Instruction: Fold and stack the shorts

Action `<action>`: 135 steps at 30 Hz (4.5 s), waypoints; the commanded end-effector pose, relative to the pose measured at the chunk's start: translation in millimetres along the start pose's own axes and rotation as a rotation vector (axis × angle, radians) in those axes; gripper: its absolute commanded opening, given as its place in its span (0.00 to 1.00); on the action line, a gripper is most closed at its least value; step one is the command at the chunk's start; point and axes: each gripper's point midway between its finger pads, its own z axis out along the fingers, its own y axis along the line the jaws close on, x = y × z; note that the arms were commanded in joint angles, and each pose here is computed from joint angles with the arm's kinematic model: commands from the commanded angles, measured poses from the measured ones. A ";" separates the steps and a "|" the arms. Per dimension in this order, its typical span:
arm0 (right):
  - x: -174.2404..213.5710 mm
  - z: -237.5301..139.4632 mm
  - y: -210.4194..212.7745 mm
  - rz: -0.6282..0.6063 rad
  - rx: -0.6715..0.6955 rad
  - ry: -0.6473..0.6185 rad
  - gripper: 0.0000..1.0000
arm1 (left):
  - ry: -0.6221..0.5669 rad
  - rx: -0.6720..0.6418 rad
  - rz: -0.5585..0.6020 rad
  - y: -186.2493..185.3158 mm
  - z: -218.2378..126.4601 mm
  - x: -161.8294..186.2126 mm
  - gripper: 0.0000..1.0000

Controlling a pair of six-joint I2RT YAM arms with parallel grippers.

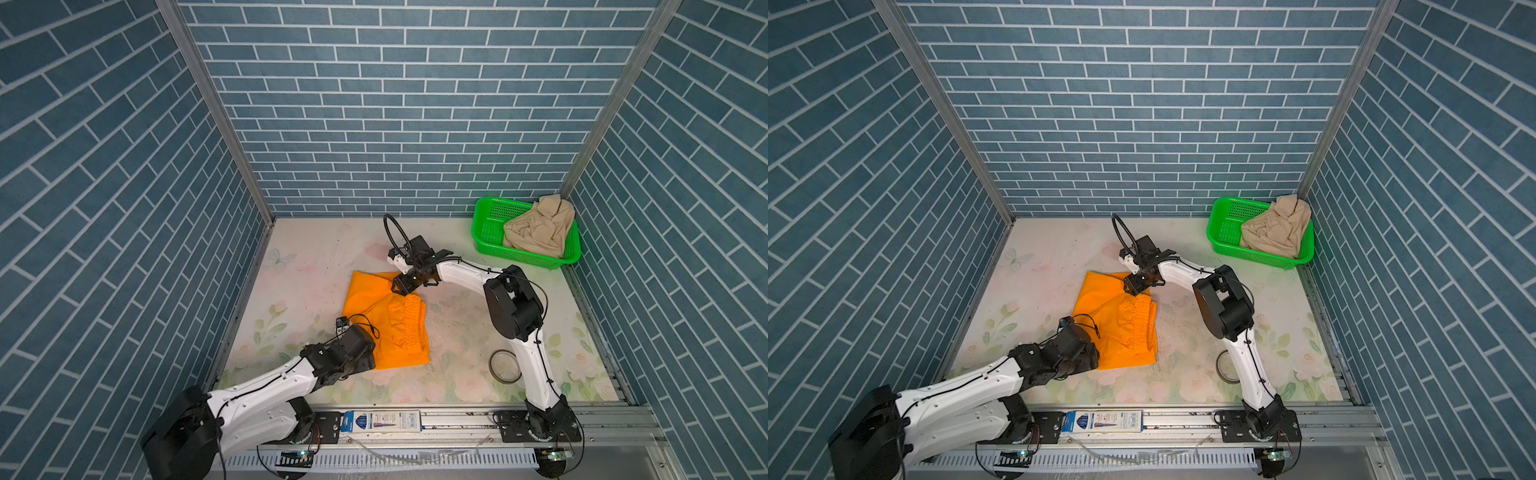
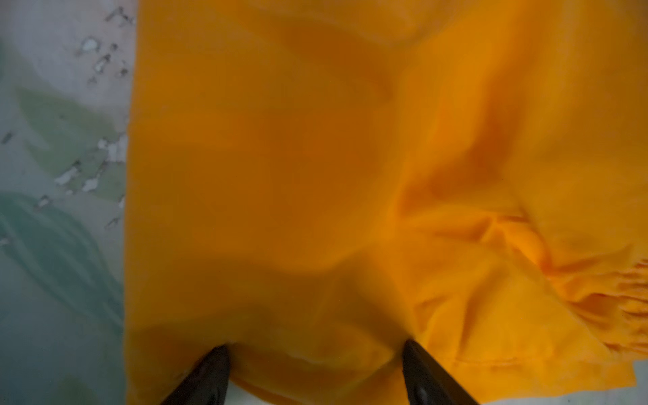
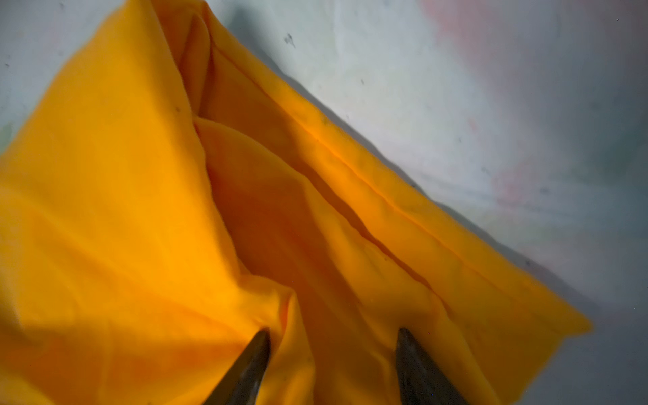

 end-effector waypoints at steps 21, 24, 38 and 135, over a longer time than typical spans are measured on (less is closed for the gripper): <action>157.7 -169.3 3.4 0.462 0.234 -0.178 0.61 | 0.062 -0.065 0.325 -66.6 36.6 -143.3 0.67; 154.4 -191.0 2.5 0.467 0.266 -0.167 0.65 | 0.078 -0.086 0.322 -72.5 11.9 -151.5 0.75; 161.6 -218.6 7.5 0.481 0.233 -0.152 0.65 | 0.079 0.087 0.158 -145.3 -19.8 -36.5 0.94; 117.0 -236.2 14.8 0.528 0.075 -0.240 0.65 | 0.240 -0.474 0.374 15.7 41.5 -183.0 0.88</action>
